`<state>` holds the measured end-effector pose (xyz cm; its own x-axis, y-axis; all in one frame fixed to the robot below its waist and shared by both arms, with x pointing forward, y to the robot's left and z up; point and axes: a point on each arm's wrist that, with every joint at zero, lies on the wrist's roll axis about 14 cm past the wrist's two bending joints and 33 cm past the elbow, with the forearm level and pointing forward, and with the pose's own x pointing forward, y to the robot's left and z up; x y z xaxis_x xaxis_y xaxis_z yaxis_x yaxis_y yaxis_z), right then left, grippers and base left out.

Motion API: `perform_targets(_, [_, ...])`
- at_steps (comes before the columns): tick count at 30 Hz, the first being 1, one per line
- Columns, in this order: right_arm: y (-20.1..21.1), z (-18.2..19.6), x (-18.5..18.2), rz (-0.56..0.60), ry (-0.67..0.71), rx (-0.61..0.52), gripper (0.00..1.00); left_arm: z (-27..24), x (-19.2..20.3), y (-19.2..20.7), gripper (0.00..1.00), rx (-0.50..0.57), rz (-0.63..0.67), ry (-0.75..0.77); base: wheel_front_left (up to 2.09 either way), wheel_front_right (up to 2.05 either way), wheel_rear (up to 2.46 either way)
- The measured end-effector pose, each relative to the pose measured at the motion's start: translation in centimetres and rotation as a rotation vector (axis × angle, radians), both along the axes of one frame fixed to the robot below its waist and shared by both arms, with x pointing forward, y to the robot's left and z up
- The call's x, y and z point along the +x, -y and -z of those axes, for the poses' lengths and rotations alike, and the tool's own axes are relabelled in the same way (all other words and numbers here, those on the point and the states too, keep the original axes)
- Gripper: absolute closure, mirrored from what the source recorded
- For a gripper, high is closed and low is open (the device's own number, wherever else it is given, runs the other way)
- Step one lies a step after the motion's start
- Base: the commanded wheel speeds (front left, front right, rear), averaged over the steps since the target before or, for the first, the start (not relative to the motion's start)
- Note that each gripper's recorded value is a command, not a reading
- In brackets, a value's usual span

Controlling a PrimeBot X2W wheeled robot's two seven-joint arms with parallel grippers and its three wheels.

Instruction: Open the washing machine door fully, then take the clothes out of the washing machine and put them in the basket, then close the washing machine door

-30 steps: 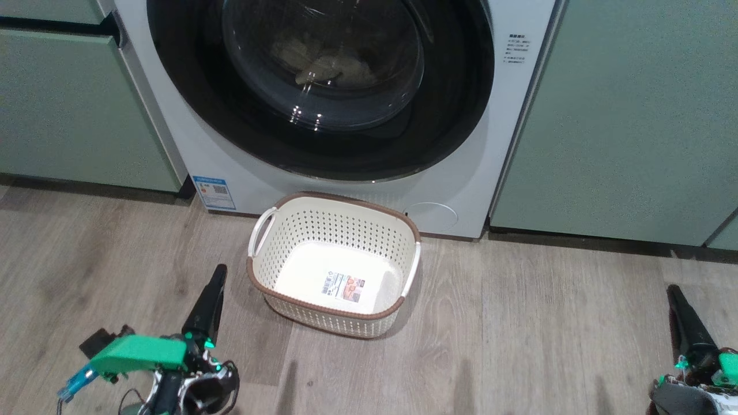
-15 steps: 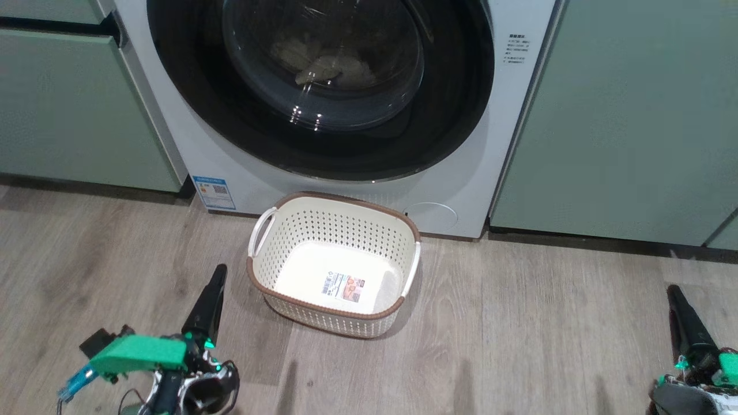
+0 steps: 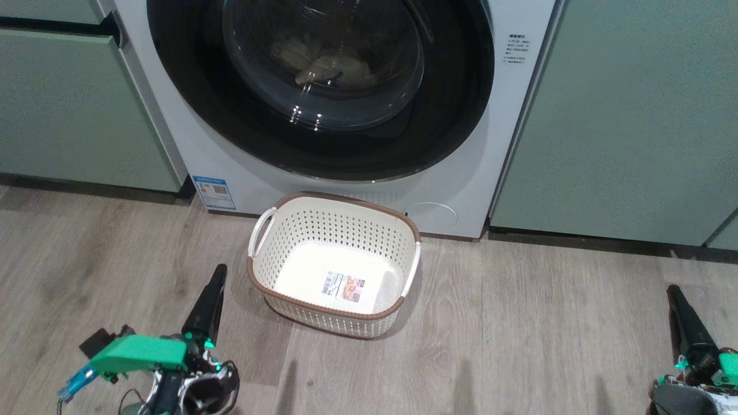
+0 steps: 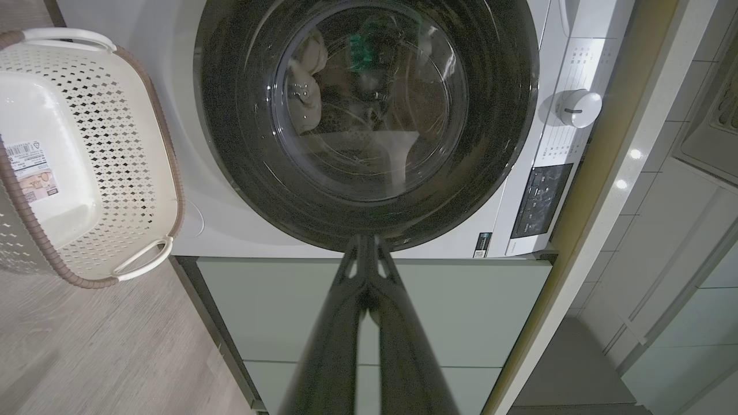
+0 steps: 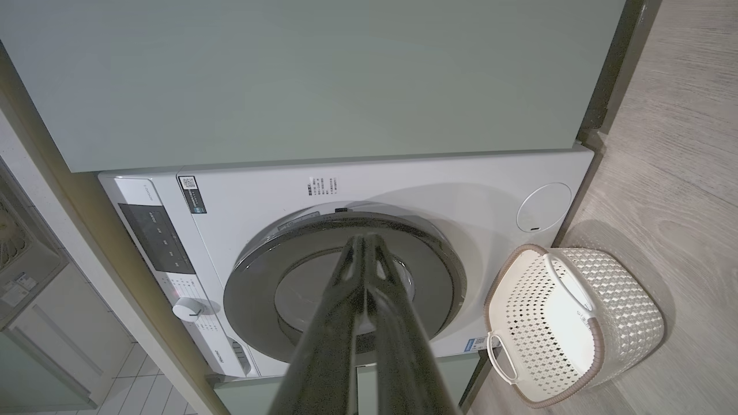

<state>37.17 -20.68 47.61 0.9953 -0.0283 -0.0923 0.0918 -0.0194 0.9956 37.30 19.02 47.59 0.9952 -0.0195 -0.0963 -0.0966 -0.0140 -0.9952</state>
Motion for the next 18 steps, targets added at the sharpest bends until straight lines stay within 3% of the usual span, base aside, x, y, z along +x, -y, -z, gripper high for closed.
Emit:
perform_targets(2, [0.0, 0.0, 0.0, 0.0, 0.0, 0.0, 1.0, 0.0, 0.0, 0.0, 1.0, 0.0, 0.0, 0.0, 0.0, 0.0, 0.0])
perform_targets(3, [0.0, 0.0, 0.0, 0.0, 0.0, 0.0, 0.0, 0.0, 0.0, 0.0, 0.0, 0.0, 0.0, 0.0, 0.0, 0.0, 0.0])
perform_targets(10, [-0.5, 4.5, -2.7, 0.004, -0.138, 0.025, 0.0, 4.5, -2.6, 0.5, 0.0, -0.016, 0.003, -0.141, 0.0, 0.0, 0.0])
perform_targets(18, [-0.3, 3.9, -2.3, 0.013, -0.119, 0.021, 0.0, 3.9, -2.3, 0.5, 0.0, -0.013, -0.007, -0.123, 0.0, 0.0, 0.0])
